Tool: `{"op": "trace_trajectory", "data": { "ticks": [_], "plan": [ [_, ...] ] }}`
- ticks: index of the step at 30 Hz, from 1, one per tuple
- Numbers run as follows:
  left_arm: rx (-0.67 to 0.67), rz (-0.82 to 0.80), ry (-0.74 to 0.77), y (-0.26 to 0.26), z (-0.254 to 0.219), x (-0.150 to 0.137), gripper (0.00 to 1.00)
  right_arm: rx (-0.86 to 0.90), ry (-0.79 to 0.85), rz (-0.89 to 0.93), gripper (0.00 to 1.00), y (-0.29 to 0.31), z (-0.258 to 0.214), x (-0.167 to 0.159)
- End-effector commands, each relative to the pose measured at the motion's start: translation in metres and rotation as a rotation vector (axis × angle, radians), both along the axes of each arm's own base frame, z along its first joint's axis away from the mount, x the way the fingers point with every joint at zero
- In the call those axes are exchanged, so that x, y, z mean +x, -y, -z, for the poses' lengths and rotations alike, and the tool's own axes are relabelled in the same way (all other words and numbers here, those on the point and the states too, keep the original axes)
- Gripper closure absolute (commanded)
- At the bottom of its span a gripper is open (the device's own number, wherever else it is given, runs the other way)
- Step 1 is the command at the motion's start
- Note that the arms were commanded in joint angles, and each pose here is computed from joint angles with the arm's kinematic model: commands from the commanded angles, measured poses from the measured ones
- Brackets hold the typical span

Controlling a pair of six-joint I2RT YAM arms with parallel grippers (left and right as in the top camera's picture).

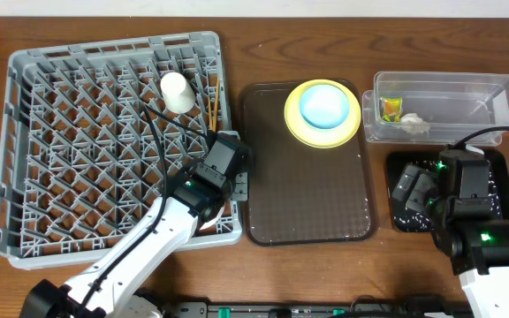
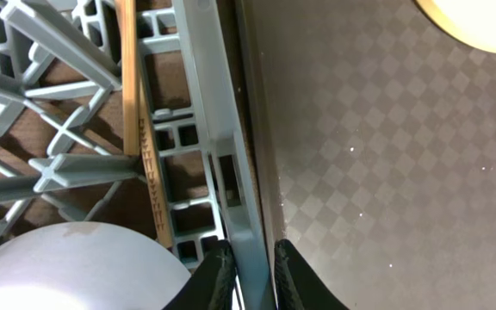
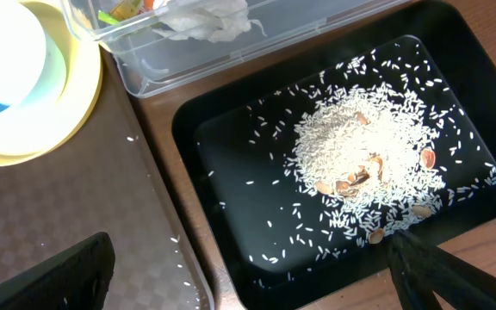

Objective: Sort waste into correct bins and load items into the dishwasher rack

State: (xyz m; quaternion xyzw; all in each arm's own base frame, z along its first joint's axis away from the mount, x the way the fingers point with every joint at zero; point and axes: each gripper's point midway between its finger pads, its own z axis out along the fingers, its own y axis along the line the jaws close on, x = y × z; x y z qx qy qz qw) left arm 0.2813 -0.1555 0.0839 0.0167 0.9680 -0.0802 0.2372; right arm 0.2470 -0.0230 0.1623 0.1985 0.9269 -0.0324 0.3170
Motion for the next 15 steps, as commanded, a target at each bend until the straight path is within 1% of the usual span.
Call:
{"op": "trace_trajectory", "data": {
  "ticks": [1,8,13,15],
  "plan": [
    [0.009,0.018,-0.035,0.0,0.0,-0.006,0.81,-0.016,0.003,0.005,0.01,0.003,-0.002,0.0],
    [0.047,0.018,-0.096,-0.009,0.008,-0.02,0.81,-0.016,0.003,0.005,0.01,0.003,-0.002,0.0],
    [-0.024,0.058,-0.142,0.005,0.008,-0.029,0.81,-0.016,0.003,0.005,0.01,0.003,-0.002,0.0],
    [-0.03,0.063,-0.152,0.006,0.009,-0.031,0.81,-0.016,0.003,0.005,0.01,0.003,-0.002,0.0]
  ]
}}
